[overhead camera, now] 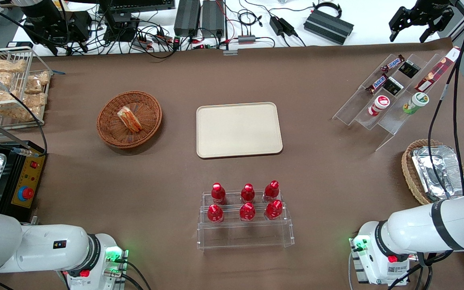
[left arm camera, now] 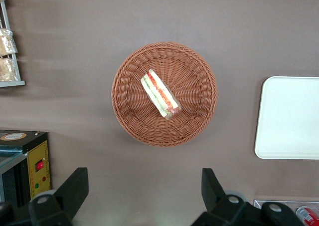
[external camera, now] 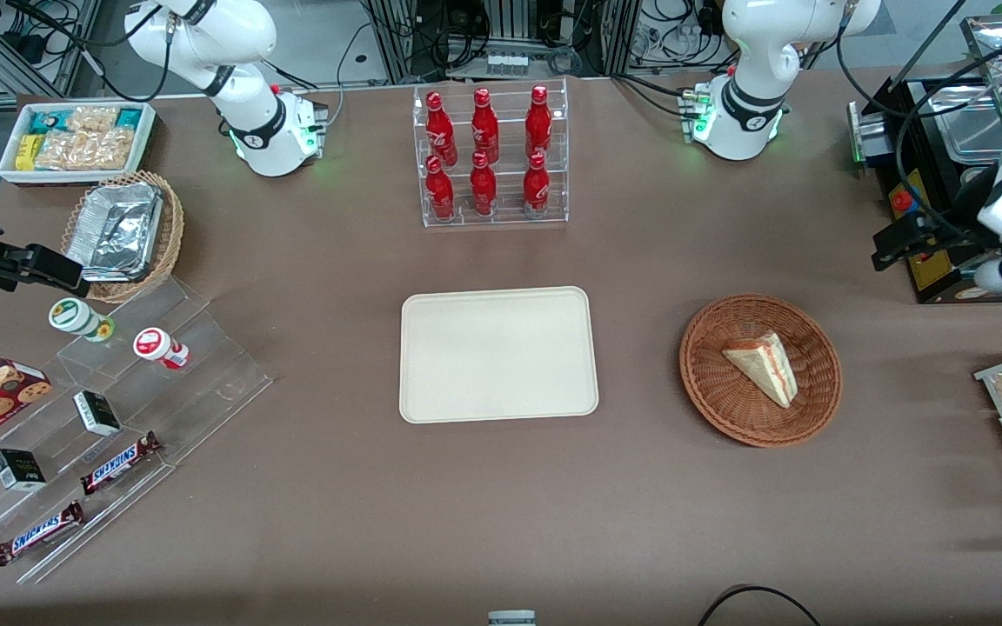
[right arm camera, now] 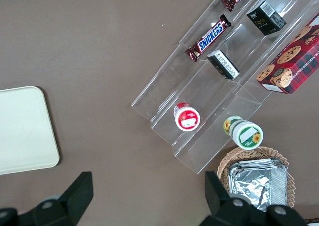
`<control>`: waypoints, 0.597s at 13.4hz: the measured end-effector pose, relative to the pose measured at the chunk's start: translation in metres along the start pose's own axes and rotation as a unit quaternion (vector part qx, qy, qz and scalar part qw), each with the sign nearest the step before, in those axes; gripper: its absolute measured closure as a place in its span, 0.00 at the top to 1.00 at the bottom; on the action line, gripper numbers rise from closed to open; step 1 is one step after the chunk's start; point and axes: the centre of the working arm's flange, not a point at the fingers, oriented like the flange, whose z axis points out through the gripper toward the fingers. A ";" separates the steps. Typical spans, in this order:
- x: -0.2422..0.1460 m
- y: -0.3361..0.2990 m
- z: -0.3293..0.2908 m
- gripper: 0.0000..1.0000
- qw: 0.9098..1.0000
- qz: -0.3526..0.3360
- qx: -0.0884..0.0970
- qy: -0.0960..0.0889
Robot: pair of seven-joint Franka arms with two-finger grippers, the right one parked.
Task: Place sandwich from basket to tray
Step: 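Move the left gripper from rest toward the wicker basket, then lower the open left gripper around the wrapped sandwich in the basket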
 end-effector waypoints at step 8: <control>0.019 0.016 0.117 1.00 0.998 -0.058 0.011 0.003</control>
